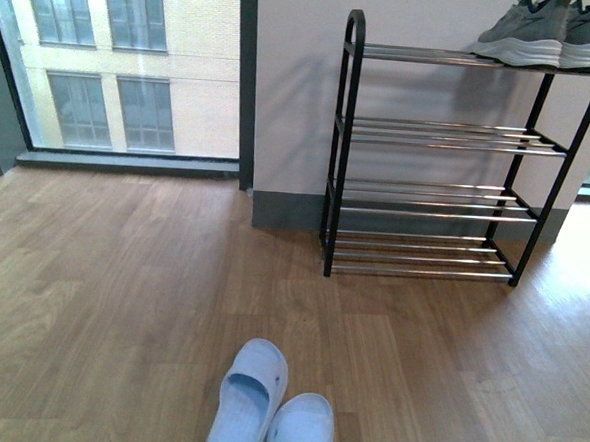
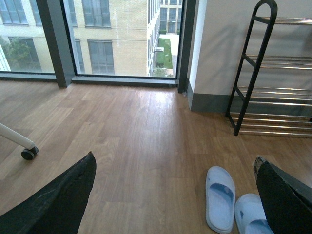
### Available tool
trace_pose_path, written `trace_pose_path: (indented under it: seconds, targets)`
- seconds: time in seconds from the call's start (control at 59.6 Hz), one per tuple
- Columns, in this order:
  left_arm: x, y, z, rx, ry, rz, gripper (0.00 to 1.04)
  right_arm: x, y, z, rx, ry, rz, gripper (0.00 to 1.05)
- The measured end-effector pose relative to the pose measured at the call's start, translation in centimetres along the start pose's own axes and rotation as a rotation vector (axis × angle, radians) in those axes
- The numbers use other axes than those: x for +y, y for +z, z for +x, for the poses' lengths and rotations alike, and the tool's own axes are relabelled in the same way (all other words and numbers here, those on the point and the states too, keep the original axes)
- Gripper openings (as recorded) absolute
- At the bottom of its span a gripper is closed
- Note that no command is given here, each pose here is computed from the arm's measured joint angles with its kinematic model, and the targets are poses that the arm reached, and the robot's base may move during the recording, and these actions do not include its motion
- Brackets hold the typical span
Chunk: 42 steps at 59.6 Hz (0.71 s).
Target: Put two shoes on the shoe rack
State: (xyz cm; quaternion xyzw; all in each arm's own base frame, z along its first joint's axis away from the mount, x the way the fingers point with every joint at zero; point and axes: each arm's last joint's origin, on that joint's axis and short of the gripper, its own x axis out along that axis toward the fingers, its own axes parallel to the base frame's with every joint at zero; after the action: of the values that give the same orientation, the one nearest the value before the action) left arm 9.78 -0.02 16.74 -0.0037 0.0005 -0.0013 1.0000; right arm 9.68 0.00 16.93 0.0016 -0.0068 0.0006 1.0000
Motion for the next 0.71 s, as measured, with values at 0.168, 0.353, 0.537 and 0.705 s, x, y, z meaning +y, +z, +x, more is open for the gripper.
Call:
trace_pose_path:
  seconds: [0.168, 0.353, 0.537, 0.705]
  targets:
    - [0.01, 0.00, 0.00, 0.000, 0.003, 0.000, 0.95, -0.01, 0.01, -0.01, -0.002, -0.001, 0.000, 0.95]
    - [0.01, 0.00, 0.00, 0.000, 0.003, 0.000, 0.95, 0.00, 0.00, 0.00, 0.000, 0.000, 0.000, 0.95]
    - [0.00, 0.00, 0.00, 0.000, 0.000, 0.000, 0.95, -0.01, 0.00, 0.00, 0.000, -0.002, 0.000, 0.95]
    - [0.00, 0.00, 0.00, 0.000, 0.000, 0.000, 0.95, -0.01, 0.00, 0.00, 0.000, -0.002, 0.000, 0.95]
